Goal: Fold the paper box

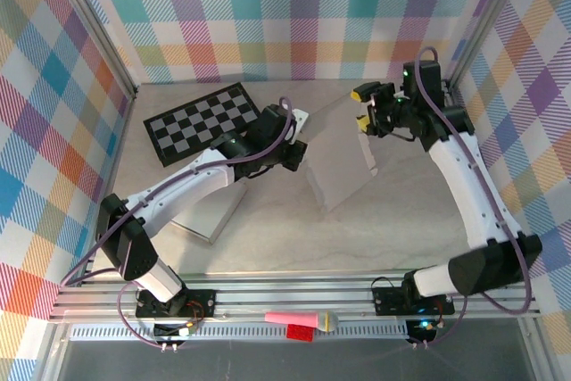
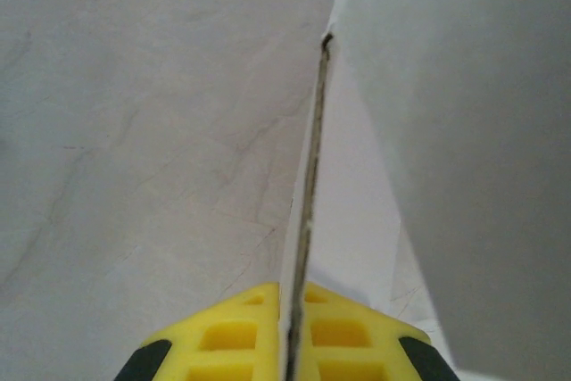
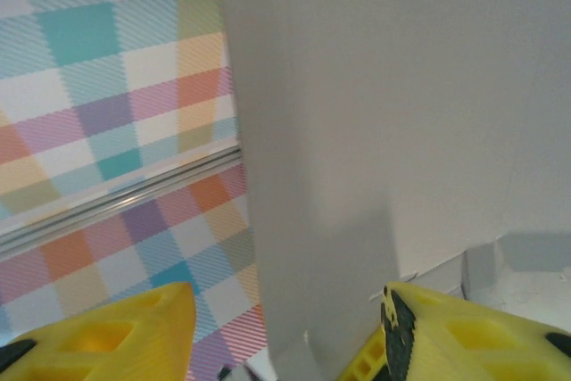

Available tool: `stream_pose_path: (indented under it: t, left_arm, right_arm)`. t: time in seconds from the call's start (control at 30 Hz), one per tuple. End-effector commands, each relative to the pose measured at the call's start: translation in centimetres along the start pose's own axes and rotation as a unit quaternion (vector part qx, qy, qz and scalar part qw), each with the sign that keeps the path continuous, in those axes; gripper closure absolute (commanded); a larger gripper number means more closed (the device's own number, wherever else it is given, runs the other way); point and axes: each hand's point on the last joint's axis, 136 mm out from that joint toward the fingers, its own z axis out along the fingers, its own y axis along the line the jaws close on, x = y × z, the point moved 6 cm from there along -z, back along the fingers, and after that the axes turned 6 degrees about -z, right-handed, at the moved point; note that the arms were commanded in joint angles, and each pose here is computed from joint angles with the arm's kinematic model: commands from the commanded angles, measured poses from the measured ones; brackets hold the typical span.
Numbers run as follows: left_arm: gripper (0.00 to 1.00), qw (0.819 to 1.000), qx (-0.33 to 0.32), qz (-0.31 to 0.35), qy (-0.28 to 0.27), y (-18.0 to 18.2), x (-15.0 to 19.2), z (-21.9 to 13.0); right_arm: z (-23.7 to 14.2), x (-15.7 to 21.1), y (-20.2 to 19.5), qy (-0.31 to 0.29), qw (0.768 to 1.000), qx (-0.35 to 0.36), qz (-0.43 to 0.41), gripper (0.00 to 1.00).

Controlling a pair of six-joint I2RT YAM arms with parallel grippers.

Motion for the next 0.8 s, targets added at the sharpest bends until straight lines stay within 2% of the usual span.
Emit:
stream_pose_path:
  t: [0.0,0.3,0.77]
  left_arm:
    - [1.0,1.0,-0.004,0.015,-0.011,-0.1,-0.3,-1.7]
    - [1.0,1.0,-0.003,0.028,-0.008,-0.5,-0.2,-1.5]
    - [1.0,0.999,-0.002,0.04,-0.01,-0.8,-0.2,-1.6]
  right_arm:
    - [0.6,0.2,0.5,0.016,0.999,0.027,-0.007,0.45]
    - [3.1,1.0,1.5,0.04,0.999,0.028,-0.022,0.48]
    - [4.6,1.1,1.1,0.056,0.997,0.042,-0.025,0.71]
